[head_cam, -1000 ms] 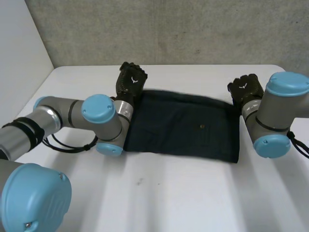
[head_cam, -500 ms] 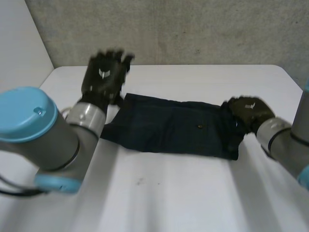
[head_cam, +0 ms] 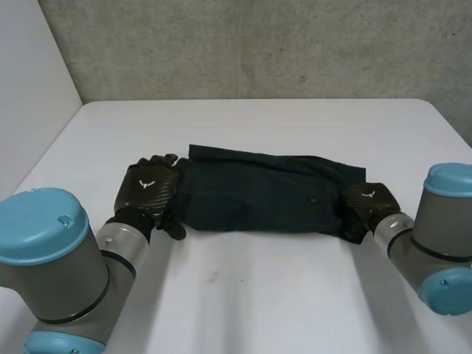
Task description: Fold the shorts.
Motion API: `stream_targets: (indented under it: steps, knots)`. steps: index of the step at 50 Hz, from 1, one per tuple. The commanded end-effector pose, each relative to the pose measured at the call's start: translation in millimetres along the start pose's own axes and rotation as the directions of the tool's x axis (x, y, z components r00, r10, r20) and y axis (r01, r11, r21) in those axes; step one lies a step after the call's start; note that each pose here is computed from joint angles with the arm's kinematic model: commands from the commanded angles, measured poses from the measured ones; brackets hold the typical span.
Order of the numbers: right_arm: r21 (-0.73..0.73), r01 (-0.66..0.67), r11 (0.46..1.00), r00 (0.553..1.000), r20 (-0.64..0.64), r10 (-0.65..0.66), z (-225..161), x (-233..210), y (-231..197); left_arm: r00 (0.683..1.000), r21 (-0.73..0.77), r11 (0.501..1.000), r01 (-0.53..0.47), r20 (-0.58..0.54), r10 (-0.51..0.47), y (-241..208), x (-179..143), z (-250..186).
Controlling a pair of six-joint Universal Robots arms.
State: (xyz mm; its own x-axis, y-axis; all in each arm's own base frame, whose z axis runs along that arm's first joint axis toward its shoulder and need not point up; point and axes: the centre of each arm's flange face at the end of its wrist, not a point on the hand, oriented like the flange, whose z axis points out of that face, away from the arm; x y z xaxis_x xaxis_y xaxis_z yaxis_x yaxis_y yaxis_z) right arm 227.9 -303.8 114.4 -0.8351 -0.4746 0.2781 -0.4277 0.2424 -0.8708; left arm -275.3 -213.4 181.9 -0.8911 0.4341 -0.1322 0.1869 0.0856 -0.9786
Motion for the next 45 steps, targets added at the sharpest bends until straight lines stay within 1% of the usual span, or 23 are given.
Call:
stream_targets:
  steps: [1, 4, 6, 8, 9, 12, 13, 16, 17, 19, 20, 23, 24, 27, 29, 33, 36, 37, 40, 41, 43, 44, 45]
  knots:
    - [-0.036, 0.066, 0.997, 0.996, -0.065, -0.068, -8.5, 36.2, -9.8, 1.0, 0.012, 1.0, 0.002, 0.01, -0.002, -5.1, -2.2, -2.3]
    - [-0.064, 0.199, 0.978, 0.975, -0.087, -0.204, -22.0, 51.2, -24.6, 1.0, 0.024, 1.0, 0.004, 0.016, -0.004, -8.9, -3.5, -3.1]
    - [-0.083, 0.315, 0.945, 0.941, -0.1, -0.323, -26.8, 61.3, -33.5, 1.0, 0.033, 0.999, 0.005, 0.019, -0.006, -11.7, -4.1, -4.0]
    - [-0.09, 0.401, 0.911, 0.905, -0.114, -0.41, -28.7, 67.2, -40.7, 1.0, 0.039, 0.999, 0.006, 0.019, -0.007, -13.6, -4.4, -4.5]
    - [-0.09, 0.48, 0.873, 0.864, -0.128, -0.488, -28.5, 70.3, -49.0, 1.0, 0.04, 0.999, 0.004, 0.019, -0.005, -14.1, -4.5, -5.1]
    - [-0.08, 0.569, 0.819, 0.798, -0.187, -0.573, -25.5, 74.8, -70.0, 1.0, 0.05, 0.999, 0.005, 0.019, -0.006, -17.0, -4.5, -6.6]
    - [-0.064, 0.581, 0.812, 0.791, -0.191, -0.581, -25.4, 71.0, -76.1, 1.0, 0.054, 0.999, 0.007, 0.019, -0.009, -18.1, -4.7, -6.7]
    - [0.068, 0.641, 0.765, 0.763, -0.167, -0.625, -27.2, 27.9, -102.7, 1.0, 0.062, 0.998, 0.007, 0.022, -0.008, -20.4, -5.5, -6.9]
    - [0.148, 0.663, 0.734, 0.749, -0.129, -0.65, -27.6, -1.6, -110.1, 1.0, 0.063, 0.998, 0.007, 0.022, -0.009, -20.9, -5.5, -7.1]
    - [0.23, 0.676, 0.701, 0.731, -0.081, -0.678, -29.2, -31.4, -113.3, 1.0, 0.07, 0.997, 0.008, 0.024, -0.01, -22.8, -6.2, -6.2]
    - [0.311, 0.68, 0.665, 0.706, -0.031, -0.707, -33.8, -59.5, -113.5, 1.0, 0.072, 0.997, 0.009, 0.026, -0.01, -23.3, -6.7, -5.8]
    - [0.436, 0.669, 0.602, 0.653, 0.041, -0.756, -44.7, -96.2, -112.1, 0.999, 0.084, 0.996, 0.011, 0.036, -0.014, -27.0, -9.7, -2.6]
    - [0.506, 0.65, 0.567, 0.612, 0.093, -0.785, -51.6, -117.2, -106.5, 0.999, 0.092, 0.996, 0.012, 0.037, -0.015, -29.3, -10.0, -1.9]
    - [0.58, 0.603, 0.548, 0.553, 0.191, -0.811, -55.4, -144.6, -89.1, 0.999, 0.12, 0.993, 0.013, 0.039, -0.018, -38.2, -10.4, 2.1]
    - [0.593, 0.591, 0.547, 0.543, 0.21, -0.813, -54.1, -148.3, -85.6, 0.999, 0.147, 0.989, 0.012, 0.043, -0.019, -46.5, -11.1, 5.3]
    - [0.584, 0.558, 0.59, 0.591, 0.22, -0.776, -54.5, -146.2, -93.3, 0.999, 0.193, 0.981, -0.003, 0.045, -0.006, -60.7, -10.5, 13.5]
    - [0.529, 0.445, 0.722, 0.707, 0.288, -0.646, -51.0, -137.2, -102.4, 0.999, 0.215, 0.976, -0.016, 0.05, 0.006, -67.2, -9.4, 24.6]
    - [0.484, 0.342, 0.805, 0.788, 0.318, -0.526, -46.4, -123.1, -112.2, 0.999, 0.217, 0.976, -0.021, 0.049, 0.01, -67.8, -8.5, 27.5]
    - [0.42, 0.154, 0.895, 0.889, 0.335, -0.311, -47.0, -94.5, -131.6, 0.999, 0.241, 0.97, -0.039, 0.046, 0.029, -74.6, -3.4, 41.2]
    - [0.391, 0.014, 0.92, 0.929, 0.335, -0.156, -51.4, -76.5, -145.9, 0.999, 0.247, 0.968, -0.04, 0.026, 0.035, -75.8, 5.2, 47.7]
    - [0.362, -0.09, 0.928, 0.944, 0.327, -0.036, -52.3, -61.2, -152.1, 0.999, 0.251, 0.967, -0.04, 0.004, 0.04, -74.9, 14.4, 52.5]
    - [0.321, -0.177, 0.93, 0.945, 0.318, 0.07, -48.8, -50.6, -151.3, 0.999, 0.253, 0.967, -0.038, -0.012, 0.043, -73.8, 21.4, 54.9]
    - [0.3, -0.205, 0.932, 0.944, 0.314, 0.107, -46.5, -46.3, -149.4, 0.998, 0.251, 0.967, -0.037, -0.038, 0.048, -70.8, 33.1, 60.2]
